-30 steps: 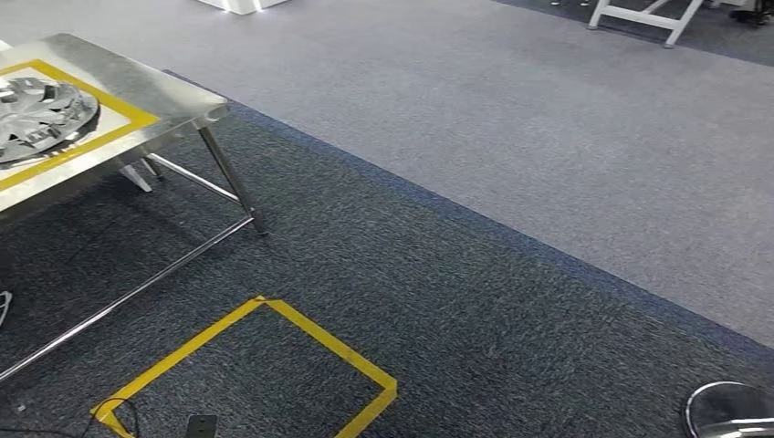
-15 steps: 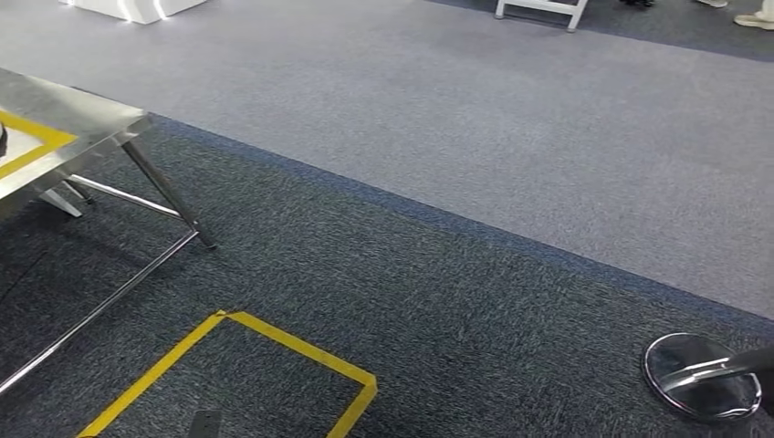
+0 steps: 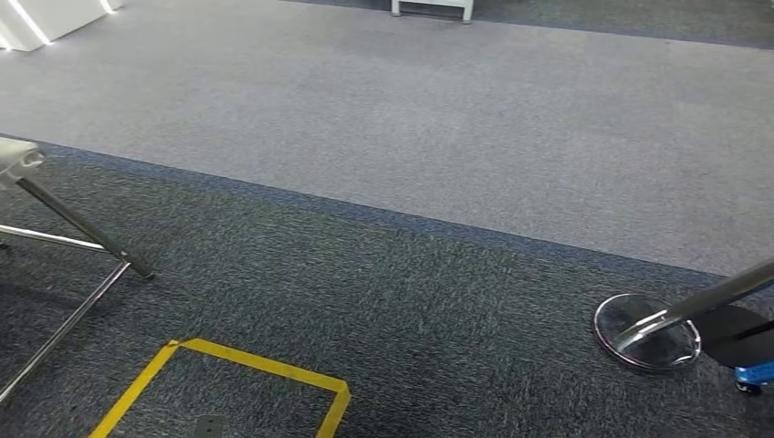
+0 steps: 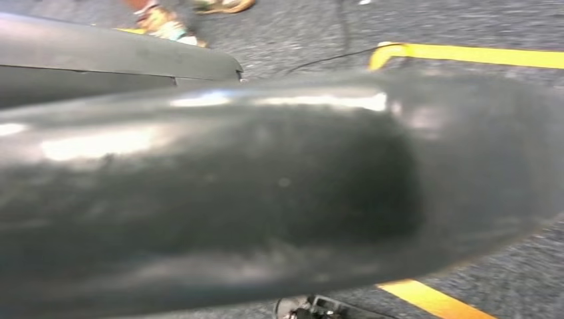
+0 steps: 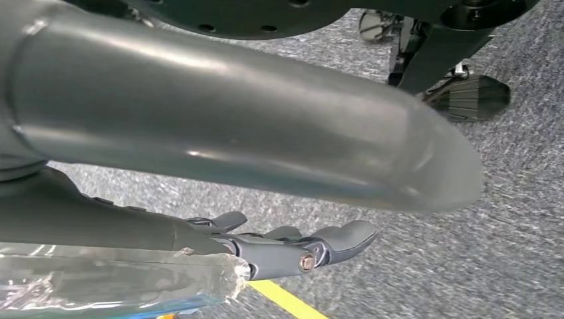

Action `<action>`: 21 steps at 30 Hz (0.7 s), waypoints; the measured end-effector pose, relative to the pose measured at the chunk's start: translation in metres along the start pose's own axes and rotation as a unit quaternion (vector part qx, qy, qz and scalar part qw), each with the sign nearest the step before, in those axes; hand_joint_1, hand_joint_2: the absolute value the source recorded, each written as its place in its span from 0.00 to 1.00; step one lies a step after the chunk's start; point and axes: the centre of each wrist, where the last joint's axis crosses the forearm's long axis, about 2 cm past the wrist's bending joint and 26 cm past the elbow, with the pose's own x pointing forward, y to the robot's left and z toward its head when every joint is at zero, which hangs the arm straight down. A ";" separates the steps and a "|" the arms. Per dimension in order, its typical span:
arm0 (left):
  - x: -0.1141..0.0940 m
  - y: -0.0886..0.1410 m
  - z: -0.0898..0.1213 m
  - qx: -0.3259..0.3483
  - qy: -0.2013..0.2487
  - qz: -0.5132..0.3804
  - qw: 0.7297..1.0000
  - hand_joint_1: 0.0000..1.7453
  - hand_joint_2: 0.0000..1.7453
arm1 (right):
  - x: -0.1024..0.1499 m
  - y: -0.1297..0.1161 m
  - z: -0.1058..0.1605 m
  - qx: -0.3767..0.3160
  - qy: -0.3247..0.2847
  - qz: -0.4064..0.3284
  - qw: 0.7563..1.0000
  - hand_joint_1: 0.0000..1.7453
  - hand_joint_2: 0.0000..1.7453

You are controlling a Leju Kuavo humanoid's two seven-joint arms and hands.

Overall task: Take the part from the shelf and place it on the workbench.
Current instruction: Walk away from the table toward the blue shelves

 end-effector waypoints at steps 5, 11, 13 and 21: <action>0.001 -0.001 0.000 -0.001 -0.002 0.001 1.000 0.00 0.00 | -0.003 0.001 0.001 0.003 -0.001 0.002 1.000 0.00 0.00; -0.001 -0.001 0.001 -0.002 0.000 0.000 1.000 0.00 0.00 | -0.001 0.004 0.002 0.007 -0.006 0.004 1.000 0.00 0.00; 0.000 -0.002 0.001 -0.002 -0.001 0.000 1.000 0.00 0.00 | -0.002 0.004 0.002 0.008 -0.005 0.004 1.000 0.00 0.00; 0.003 -0.003 0.001 -0.004 -0.005 -0.001 1.000 0.00 0.00 | 0.000 0.005 0.001 0.008 -0.005 0.007 1.000 0.00 0.00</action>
